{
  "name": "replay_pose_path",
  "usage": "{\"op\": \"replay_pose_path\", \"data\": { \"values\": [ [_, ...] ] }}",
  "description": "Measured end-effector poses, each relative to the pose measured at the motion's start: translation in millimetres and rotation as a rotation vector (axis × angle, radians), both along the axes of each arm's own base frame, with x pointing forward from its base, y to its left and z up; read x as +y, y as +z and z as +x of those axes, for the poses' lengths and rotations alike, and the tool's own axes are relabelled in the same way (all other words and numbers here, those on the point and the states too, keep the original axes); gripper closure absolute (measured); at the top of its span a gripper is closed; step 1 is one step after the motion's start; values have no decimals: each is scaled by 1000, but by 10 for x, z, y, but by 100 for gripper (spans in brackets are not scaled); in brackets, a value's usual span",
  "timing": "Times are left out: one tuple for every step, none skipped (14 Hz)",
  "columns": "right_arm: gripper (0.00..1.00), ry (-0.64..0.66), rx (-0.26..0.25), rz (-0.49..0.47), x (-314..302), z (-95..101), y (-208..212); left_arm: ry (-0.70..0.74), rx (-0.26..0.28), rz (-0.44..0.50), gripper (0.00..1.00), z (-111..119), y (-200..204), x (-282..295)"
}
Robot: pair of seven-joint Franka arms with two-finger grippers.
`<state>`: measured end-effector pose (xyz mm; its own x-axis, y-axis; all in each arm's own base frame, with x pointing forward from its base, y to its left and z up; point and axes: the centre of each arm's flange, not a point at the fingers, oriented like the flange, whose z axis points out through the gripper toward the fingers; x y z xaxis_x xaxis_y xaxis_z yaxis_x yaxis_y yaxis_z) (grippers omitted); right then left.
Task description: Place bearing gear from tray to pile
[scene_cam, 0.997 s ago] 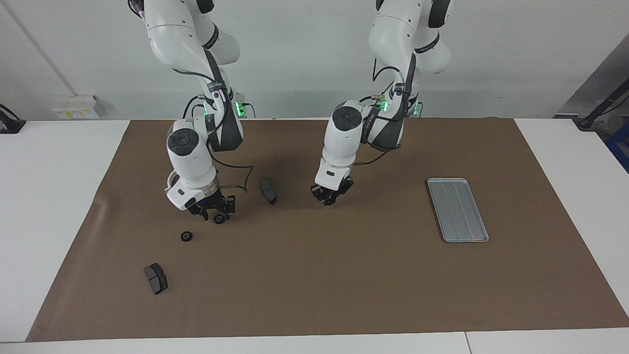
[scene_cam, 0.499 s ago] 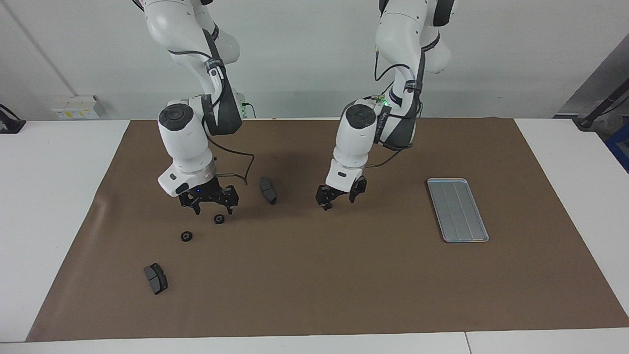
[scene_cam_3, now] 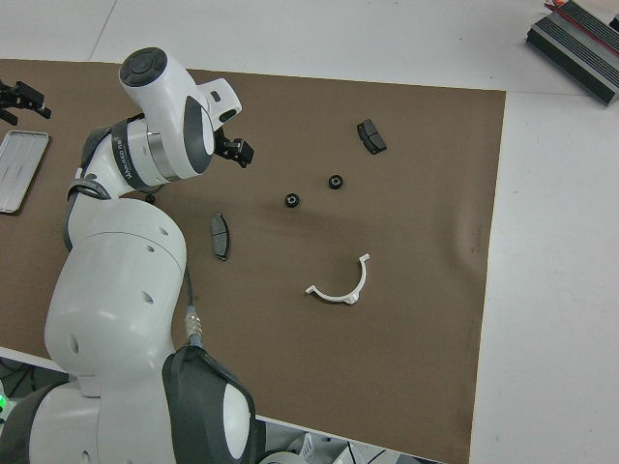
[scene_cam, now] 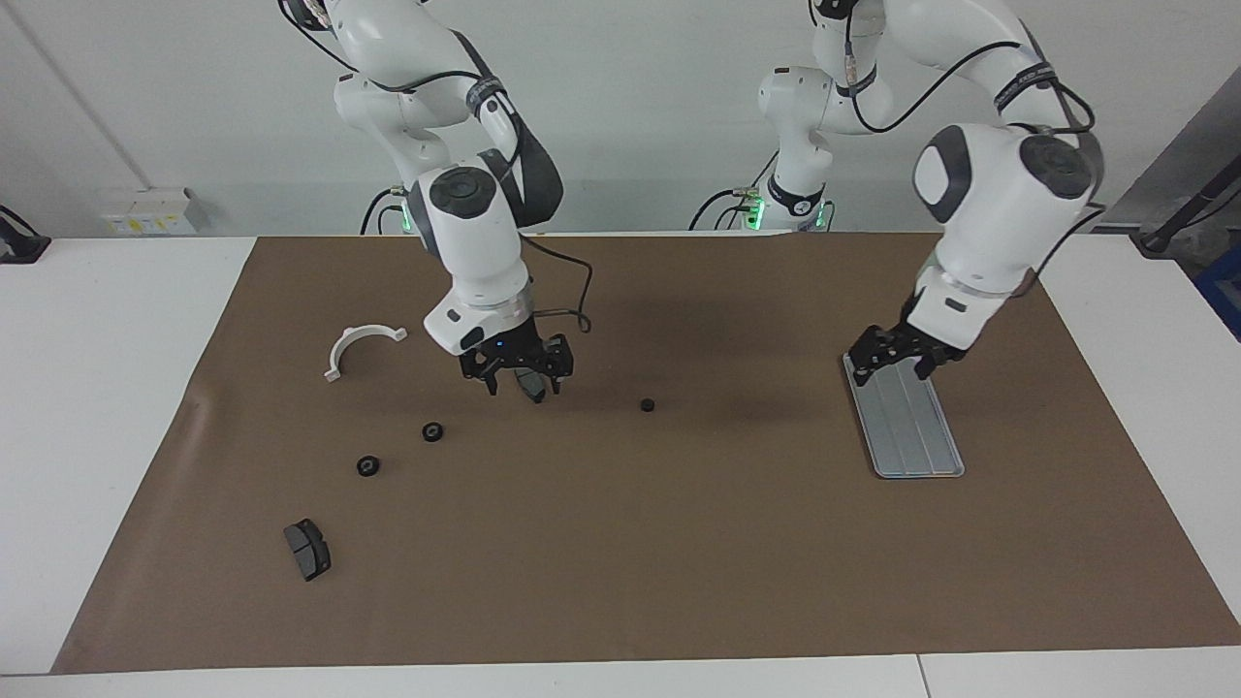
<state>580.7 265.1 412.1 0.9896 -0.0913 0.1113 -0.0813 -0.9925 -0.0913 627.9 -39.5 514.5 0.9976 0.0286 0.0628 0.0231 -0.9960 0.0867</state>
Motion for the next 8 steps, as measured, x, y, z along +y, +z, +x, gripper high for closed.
{"op": "replay_pose_path", "data": {
  "values": [
    [0, -6, -8, -13, 193, -41, -29, -5, -13, 1, 0, -10, 71, 299],
    [0, -20, -17, -30, 387, -91, -89, -4, -26, 2, 0, -38, 156, 552],
    [0, -38, -22, -41, 575, -141, -182, 1, -32, 0, 0, -94, 257, 728],
    [0, -48, -23, -50, 755, -186, -291, 1, -27, 2, 0, -171, 362, 816],
    [0, -55, -31, -63, 936, -219, -413, -7, -13, 20, 0, -264, 475, 851],
    [0, -60, -48, -81, 1113, -239, -554, -21, 5, 45, 0, -378, 605, 848],
    [0, -57, -60, -95, 1284, -268, -710, -35, 24, 58, 0, -505, 744, 818],
    [0, -53, -61, -100, 1429, -310, -864, -47, 43, 61, 0, -640, 881, 781]
  ]
}}
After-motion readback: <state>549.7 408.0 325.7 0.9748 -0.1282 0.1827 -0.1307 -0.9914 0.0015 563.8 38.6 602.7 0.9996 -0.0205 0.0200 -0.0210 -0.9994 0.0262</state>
